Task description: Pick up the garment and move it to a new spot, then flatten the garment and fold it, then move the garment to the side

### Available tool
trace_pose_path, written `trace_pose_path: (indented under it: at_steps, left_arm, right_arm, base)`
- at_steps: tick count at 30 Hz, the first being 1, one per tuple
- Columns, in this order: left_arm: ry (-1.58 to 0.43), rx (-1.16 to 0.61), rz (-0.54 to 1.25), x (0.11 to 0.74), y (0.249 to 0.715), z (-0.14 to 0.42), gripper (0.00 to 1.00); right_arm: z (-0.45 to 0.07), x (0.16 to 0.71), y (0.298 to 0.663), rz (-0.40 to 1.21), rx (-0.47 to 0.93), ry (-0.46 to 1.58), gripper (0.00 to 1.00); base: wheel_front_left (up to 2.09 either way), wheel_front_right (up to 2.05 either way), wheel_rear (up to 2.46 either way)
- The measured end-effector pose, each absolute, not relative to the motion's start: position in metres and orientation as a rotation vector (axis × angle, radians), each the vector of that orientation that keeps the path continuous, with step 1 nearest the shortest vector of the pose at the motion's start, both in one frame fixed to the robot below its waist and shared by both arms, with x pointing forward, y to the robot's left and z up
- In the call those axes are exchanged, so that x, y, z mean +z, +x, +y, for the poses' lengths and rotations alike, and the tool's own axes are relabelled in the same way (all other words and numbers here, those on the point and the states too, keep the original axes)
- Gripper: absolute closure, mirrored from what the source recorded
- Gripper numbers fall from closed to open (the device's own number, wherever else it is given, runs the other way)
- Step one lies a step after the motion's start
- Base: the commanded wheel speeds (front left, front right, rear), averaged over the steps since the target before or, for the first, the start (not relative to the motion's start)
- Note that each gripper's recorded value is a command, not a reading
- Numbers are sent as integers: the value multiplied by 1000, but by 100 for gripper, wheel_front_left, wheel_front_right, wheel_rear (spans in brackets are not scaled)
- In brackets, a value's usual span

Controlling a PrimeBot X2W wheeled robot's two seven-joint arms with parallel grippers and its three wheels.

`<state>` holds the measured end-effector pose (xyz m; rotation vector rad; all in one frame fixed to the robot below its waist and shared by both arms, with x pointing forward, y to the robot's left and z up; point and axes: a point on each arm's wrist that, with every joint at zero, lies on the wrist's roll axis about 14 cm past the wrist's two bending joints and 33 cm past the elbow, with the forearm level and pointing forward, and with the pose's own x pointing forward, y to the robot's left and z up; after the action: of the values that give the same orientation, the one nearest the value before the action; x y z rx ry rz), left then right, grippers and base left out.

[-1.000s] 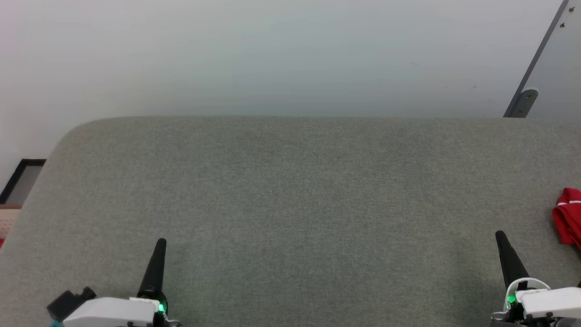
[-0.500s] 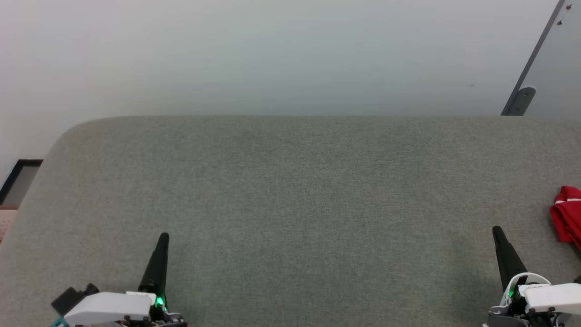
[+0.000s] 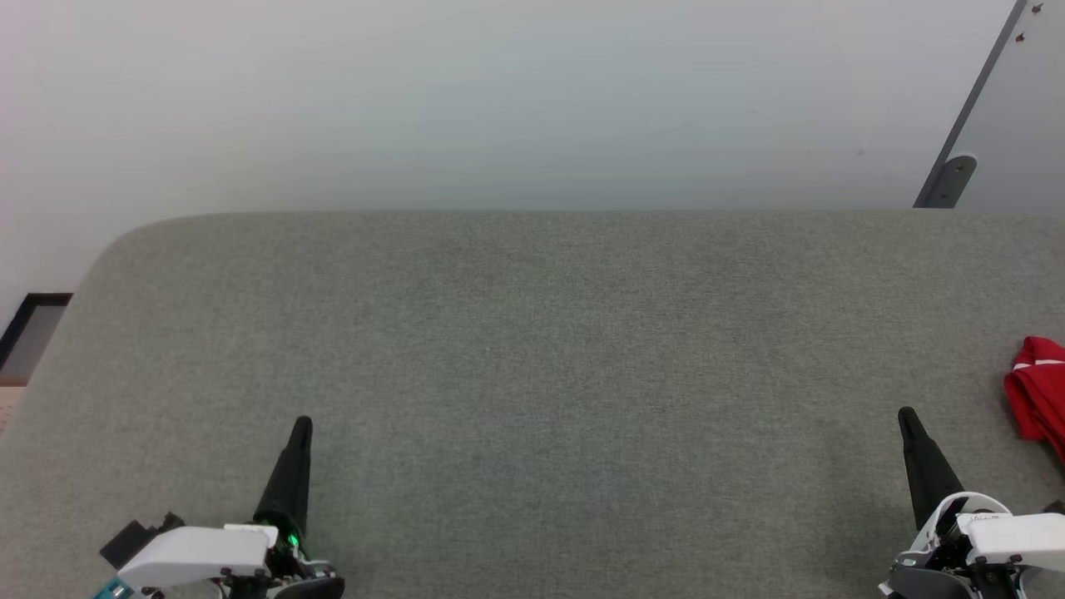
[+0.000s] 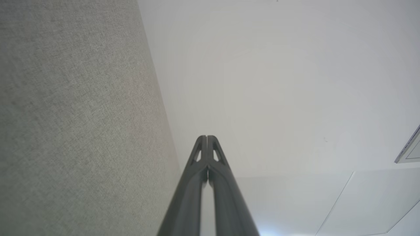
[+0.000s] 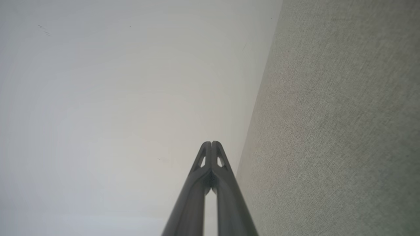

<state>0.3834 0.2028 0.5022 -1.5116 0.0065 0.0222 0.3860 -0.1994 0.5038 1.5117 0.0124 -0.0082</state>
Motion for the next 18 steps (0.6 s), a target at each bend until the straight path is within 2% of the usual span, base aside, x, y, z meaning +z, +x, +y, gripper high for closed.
trace_pose_path:
  at_steps: [18]
  left_arm:
    - [-1575,6,8,505,388,200,100]
  right_arm:
    - [-200,506,389,5,-4,1573,100]
  base:
    - [0,0,0]
